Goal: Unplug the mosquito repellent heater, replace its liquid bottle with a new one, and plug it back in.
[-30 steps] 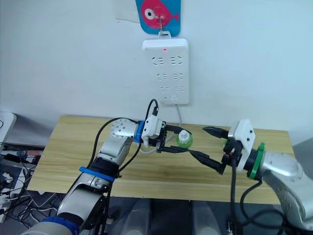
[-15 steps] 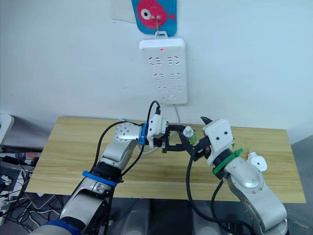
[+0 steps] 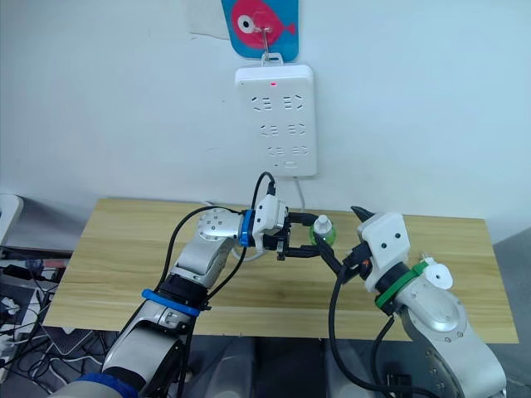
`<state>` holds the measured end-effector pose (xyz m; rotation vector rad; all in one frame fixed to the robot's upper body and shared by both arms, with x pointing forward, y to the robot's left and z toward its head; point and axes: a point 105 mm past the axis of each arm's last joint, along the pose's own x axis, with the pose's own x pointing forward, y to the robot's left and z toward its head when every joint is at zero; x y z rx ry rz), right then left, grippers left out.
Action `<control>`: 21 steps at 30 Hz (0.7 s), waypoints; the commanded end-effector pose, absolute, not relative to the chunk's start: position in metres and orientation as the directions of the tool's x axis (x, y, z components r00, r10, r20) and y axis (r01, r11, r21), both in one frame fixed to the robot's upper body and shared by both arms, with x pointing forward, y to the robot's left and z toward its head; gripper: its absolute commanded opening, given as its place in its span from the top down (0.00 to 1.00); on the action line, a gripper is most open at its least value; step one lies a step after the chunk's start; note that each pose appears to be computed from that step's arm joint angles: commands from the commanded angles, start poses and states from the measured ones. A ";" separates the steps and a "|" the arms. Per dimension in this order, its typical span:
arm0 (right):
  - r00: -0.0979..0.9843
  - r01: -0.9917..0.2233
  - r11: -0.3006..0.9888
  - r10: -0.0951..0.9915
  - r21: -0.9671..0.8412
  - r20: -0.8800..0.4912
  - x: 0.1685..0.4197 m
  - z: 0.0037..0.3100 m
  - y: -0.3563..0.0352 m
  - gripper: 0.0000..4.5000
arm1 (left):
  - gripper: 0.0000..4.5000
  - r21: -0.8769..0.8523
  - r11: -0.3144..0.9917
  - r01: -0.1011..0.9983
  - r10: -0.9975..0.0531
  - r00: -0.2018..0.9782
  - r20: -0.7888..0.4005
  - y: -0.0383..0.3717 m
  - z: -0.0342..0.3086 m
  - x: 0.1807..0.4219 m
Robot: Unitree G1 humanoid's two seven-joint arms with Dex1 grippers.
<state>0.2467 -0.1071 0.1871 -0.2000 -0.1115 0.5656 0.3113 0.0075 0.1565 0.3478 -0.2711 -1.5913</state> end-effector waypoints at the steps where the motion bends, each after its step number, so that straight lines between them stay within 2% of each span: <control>1: 0.838 -0.504 0.830 0.537 -0.239 0.097 0.237 0.201 -0.111 0.01 | 0.50 0.418 -0.067 0.906 -0.998 -0.059 -0.033 0.007 0.166 0.306; 6: 0.773 -0.608 0.765 0.631 -0.212 0.065 0.223 0.196 -0.097 0.01 | 0.50 0.419 -0.068 0.906 -0.998 -0.057 -0.038 0.008 0.166 0.307; 10: 0.755 -0.628 0.750 0.652 -0.206 0.071 0.226 0.194 -0.087 0.01 | 0.50 0.421 -0.069 0.904 -0.998 -0.058 -0.037 0.007 0.167 0.308; 15: 0.785 -0.577 0.791 0.605 -0.202 0.128 0.250 0.201 -0.079 0.01 | 0.50 0.419 -0.080 0.904 -0.997 -0.070 -0.040 0.006 0.167 0.305; 21: 0.821 -0.517 0.824 0.554 -0.234 0.138 0.260 0.202 -0.084 0.01 | 0.50 0.419 -0.083 0.904 -0.997 -0.074 -0.038 0.006 0.167 0.305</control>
